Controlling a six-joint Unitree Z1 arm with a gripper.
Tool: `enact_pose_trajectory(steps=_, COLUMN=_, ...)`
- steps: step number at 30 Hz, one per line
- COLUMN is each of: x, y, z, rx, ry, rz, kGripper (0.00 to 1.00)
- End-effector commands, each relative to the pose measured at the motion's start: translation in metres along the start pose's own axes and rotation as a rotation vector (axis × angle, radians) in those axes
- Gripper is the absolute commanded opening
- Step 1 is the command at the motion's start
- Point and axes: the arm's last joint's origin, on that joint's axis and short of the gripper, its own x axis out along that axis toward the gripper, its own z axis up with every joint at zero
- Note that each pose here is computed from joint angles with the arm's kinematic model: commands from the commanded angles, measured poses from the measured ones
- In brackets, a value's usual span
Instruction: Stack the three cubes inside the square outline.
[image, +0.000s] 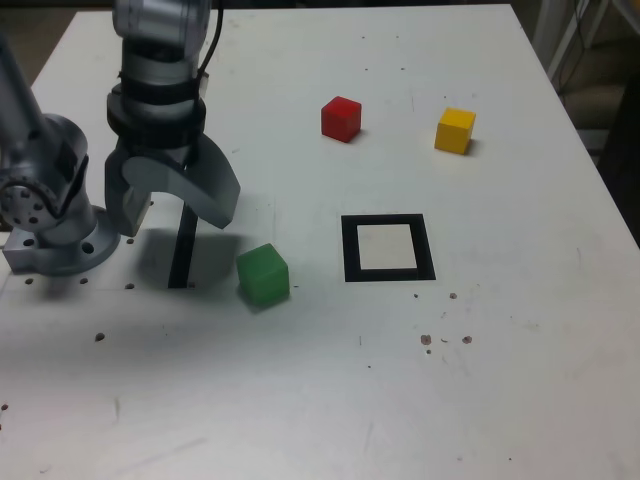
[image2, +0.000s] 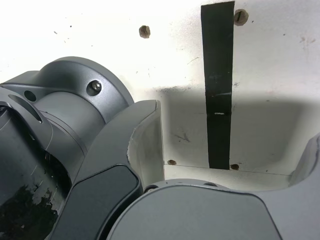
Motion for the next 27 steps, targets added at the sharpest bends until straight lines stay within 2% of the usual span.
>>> enact_pose_trajectory(steps=1, x=-0.002, y=0.000, z=-0.001, rx=0.000, ry=-0.003, rz=0.004, kGripper=0.99)
enact_pose_trajectory(steps=15, x=-0.009, y=0.001, z=-0.007, rx=-0.016, ry=-0.024, rz=0.034, kGripper=0.99)
enact_pose_trajectory(steps=21, x=-0.009, y=0.001, z=-0.006, rx=-0.013, ry=-0.007, rz=0.043, kGripper=0.99)
enact_pose_trajectory(steps=27, x=-0.012, y=0.006, z=-0.001, rx=-0.025, ry=0.003, rz=0.076, kGripper=0.99)
